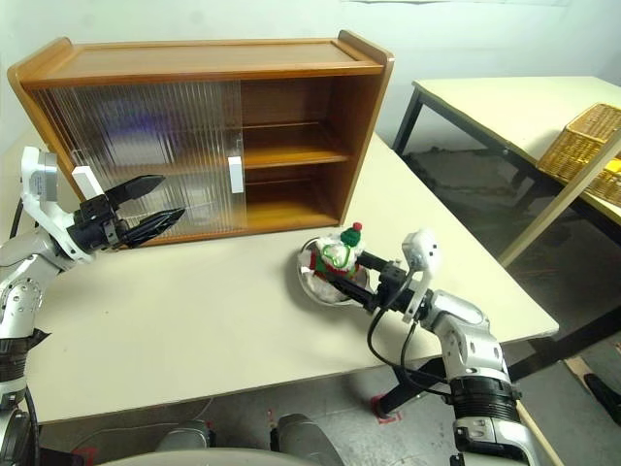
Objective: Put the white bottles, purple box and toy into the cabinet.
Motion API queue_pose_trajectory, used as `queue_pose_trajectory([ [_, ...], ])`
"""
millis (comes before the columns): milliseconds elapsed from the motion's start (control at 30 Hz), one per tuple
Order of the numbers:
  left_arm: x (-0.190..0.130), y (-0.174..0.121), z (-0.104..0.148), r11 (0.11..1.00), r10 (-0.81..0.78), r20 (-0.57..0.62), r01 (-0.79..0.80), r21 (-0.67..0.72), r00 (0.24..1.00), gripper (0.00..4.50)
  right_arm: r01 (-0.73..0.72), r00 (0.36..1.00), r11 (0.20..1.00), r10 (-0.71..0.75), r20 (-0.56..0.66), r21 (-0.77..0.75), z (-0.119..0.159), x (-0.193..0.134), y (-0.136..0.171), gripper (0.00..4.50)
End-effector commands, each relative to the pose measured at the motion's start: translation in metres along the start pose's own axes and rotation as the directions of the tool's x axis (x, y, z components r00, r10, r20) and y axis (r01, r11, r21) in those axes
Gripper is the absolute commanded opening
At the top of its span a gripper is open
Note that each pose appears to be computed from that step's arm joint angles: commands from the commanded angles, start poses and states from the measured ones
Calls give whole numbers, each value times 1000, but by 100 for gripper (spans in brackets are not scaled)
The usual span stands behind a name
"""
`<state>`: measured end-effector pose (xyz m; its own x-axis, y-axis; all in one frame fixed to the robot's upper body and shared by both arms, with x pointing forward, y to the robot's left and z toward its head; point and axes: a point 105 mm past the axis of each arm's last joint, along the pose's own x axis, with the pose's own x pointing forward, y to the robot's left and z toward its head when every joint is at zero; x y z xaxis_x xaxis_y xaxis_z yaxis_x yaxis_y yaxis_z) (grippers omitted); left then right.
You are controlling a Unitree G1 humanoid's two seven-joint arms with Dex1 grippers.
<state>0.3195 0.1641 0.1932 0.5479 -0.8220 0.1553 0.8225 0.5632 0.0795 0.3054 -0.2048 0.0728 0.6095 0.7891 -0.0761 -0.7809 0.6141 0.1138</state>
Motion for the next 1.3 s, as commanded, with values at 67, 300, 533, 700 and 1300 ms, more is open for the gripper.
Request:
queue_pose_trajectory([
  [67,0,0,5,1000,-4,0,4,16,1000,450,-4,1000,1000,4,-13,0,-3,4,-1,449],
  [300,0,1,5,1000,-2,3,2,19,1000,450,-4,1000,1000,4,-9,2,-5,2,-5,237],
  [533,2,0,4,1000,-3,6,3,15,1000,450,-4,1000,1000,4,0,-11,-4,-3,-10,49],
  [700,3,0,3,1000,-8,6,8,11,1000,450,-12,999,998,14,34,-56,17,-2,-14,33],
  [1300,5,-3,-3,1000,-16,14,16,-1,1000,450,-122,977,966,157,146,-227,120,30,-12,33],
])
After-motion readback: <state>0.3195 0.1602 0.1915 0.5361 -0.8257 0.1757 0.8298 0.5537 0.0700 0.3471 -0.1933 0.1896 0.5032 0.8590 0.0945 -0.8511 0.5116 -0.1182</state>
